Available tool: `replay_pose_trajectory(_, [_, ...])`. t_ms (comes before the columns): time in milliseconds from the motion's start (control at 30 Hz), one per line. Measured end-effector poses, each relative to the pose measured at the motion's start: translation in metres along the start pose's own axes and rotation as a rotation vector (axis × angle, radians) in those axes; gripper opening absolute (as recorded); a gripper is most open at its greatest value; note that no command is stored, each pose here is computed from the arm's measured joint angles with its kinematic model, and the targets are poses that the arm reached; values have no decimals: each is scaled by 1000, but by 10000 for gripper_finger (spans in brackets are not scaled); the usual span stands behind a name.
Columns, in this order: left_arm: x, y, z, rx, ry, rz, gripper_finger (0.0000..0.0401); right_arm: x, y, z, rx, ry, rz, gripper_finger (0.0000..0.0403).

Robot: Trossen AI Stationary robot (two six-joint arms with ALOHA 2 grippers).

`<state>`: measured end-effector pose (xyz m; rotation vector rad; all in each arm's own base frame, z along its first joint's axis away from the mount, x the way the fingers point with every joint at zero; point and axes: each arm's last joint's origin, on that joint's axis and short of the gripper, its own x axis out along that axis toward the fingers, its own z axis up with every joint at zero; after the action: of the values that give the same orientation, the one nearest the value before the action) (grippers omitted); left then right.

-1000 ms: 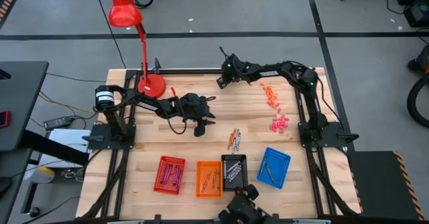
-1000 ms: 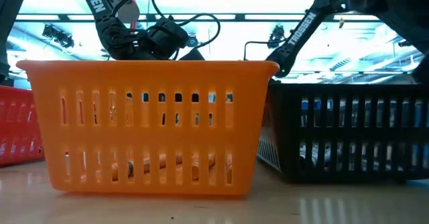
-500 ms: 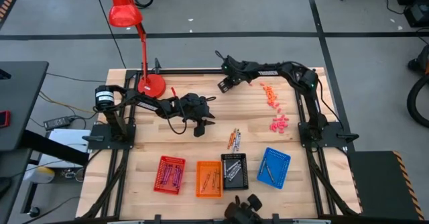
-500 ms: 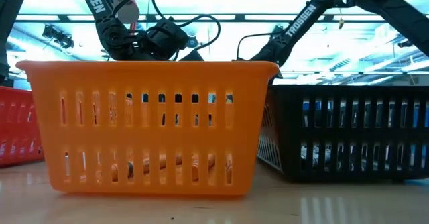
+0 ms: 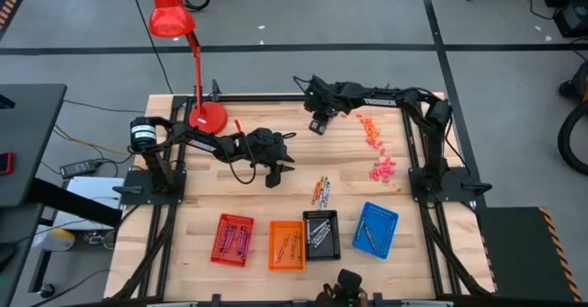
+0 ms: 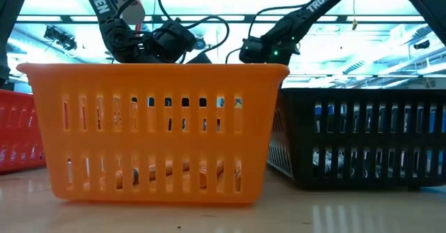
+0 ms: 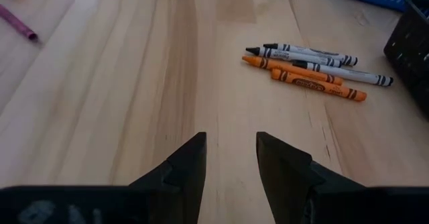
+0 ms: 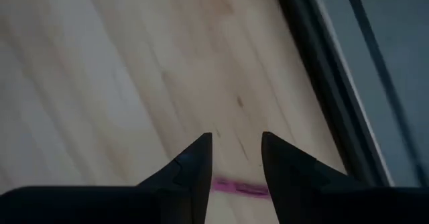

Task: Sort crayons
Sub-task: Put the violet crayon into the red bin

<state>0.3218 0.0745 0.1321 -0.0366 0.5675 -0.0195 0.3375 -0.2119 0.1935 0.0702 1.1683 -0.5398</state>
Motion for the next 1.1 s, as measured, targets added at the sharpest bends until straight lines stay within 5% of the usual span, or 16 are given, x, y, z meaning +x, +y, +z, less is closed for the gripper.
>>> replay_pose_trajectory(500, [1, -4, 1, -2, -4, -10, 141, 14, 8, -23, -346, 290, -111, 134])
replay_pose_trajectory(833, [1, -5, 1, 0, -1, -14, 141, 14, 9, -34, -690, 397, 32, 134])
replay_pose_trajectory(1100, [1, -5, 1, 0, -2, -14, 141, 15, 10, -33, -826, 371, 77, 134])
